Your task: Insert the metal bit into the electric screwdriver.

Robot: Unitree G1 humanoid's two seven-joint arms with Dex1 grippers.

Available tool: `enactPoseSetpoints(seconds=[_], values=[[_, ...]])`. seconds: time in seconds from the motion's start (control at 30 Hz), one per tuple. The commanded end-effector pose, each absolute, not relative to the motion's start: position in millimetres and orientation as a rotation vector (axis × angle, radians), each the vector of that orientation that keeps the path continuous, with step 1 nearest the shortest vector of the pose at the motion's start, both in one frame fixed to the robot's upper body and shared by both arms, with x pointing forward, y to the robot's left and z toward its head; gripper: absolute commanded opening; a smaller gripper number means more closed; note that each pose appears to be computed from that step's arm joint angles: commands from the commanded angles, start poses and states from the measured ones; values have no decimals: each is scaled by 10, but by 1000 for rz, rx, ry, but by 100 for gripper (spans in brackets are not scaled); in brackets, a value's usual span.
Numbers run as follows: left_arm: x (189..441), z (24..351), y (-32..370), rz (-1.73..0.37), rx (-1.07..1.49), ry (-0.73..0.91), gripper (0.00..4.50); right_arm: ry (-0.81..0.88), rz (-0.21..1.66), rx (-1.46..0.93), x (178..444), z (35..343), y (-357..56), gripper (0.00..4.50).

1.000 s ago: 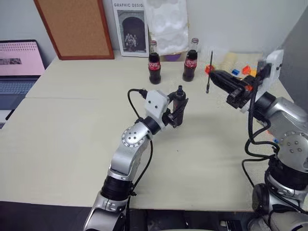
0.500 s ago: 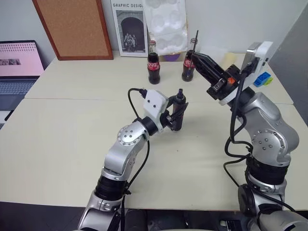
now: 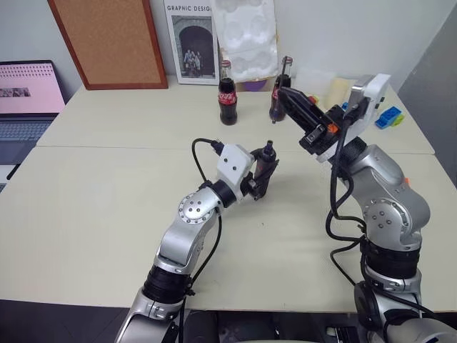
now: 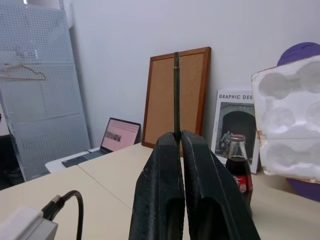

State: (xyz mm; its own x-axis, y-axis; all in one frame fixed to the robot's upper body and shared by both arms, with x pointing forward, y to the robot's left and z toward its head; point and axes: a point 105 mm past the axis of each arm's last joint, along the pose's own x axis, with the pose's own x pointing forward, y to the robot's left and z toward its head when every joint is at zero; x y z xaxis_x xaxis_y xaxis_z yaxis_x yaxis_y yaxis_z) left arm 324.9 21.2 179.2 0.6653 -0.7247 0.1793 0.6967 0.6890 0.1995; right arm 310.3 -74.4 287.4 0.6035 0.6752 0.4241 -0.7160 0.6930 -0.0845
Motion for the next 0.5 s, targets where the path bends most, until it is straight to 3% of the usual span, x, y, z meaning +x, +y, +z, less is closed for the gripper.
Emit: enactPoseSetpoints(seconds=[0.03,0.5], values=[[3231,1949,220,-779,111,-329,165,-533,787,62,2949,2979,-698,0],[3293,1890,270,-726,82,-291,165,-544,693,77,2924,2900,-706,0]])
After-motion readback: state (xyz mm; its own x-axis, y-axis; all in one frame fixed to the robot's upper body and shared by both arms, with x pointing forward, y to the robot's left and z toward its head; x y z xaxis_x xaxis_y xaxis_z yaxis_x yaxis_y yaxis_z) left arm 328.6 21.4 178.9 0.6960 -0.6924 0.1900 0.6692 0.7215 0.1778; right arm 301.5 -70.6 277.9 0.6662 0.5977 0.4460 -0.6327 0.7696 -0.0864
